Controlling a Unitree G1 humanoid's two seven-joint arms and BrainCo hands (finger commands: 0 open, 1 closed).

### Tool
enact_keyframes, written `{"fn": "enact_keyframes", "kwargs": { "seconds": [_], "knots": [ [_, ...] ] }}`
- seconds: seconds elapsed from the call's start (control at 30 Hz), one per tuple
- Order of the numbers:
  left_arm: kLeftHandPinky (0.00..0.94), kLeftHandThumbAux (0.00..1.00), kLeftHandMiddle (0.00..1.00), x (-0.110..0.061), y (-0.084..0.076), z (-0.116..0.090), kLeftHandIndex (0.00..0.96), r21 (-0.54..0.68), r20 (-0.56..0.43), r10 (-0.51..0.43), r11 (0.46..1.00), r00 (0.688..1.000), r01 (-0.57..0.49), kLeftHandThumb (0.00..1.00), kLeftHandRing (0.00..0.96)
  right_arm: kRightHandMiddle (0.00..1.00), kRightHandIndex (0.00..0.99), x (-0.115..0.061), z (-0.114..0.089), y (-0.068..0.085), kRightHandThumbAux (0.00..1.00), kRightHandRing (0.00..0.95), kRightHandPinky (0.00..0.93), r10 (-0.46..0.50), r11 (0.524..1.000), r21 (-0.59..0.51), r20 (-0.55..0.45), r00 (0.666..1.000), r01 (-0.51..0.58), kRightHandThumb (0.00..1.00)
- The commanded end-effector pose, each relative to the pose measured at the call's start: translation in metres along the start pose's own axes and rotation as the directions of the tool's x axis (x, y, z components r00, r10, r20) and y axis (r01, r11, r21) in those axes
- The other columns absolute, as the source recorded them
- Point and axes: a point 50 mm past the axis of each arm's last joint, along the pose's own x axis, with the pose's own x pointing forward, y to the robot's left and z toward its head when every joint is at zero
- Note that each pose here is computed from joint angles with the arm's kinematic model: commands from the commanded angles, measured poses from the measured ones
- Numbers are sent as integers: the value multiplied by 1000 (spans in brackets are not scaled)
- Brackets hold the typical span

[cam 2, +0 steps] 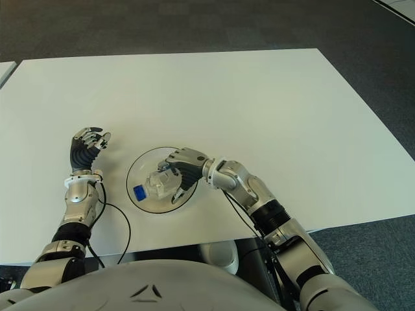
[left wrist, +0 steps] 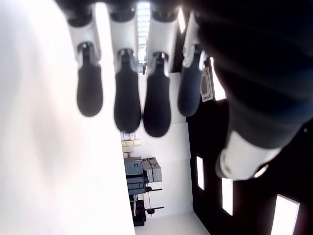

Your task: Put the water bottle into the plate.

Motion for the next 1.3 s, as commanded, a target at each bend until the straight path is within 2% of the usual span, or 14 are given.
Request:
{"fn": "enact_keyframes", "kwargs": {
  "seconds": [0.03,0.13,0.23,0.37,0.57,0.77,1.0,1.13,1.3],
  "knots": [
    [560,713,626,-3,2,-5,434,29,-25,7,1000,1000,-7,707,598,40,61,1,3,-4,635,52,116,15,998,-55,14,1000,-14,498],
    [562,713,623,-2,2,-5,434,21,-28,9,1000,1000,-8,707,597,13,21,2,3,-3,617,17,41,21,997,-75,19,1000,-19,471],
    [566,713,623,-2,3,-5,434,18,-25,10,1000,1000,-10,707,598,4,6,2,4,-3,603,5,13,10,997,-80,27,1000,-8,424],
    [578,713,627,-2,3,-5,434,24,-26,11,1000,1000,-11,707,604,0,1,3,4,-1,583,1,2,-39,997,-70,46,998,42,307],
    [601,714,643,-2,3,-5,434,34,-22,9,999,1000,-8,707,622,0,0,2,5,2,556,0,0,-91,994,-63,55,994,95,189],
    [596,713,642,-2,3,-5,434,19,-28,9,1000,1000,-9,707,620,0,0,3,6,3,530,0,0,-111,990,-79,46,993,114,128],
    [590,713,638,-2,3,-5,434,15,-26,3,1000,1000,-2,708,615,0,0,4,6,2,463,0,0,-145,982,-112,48,988,150,116],
    [594,713,642,-2,3,-4,434,15,-25,6,1000,1000,-6,708,620,0,0,4,5,4,378,0,0,-166,979,-113,44,985,170,174],
    [587,713,639,-1,3,-4,434,16,-25,9,1000,1000,-9,707,615,0,0,4,4,5,327,0,0,-195,973,-114,42,980,199,233]
  ]
}}
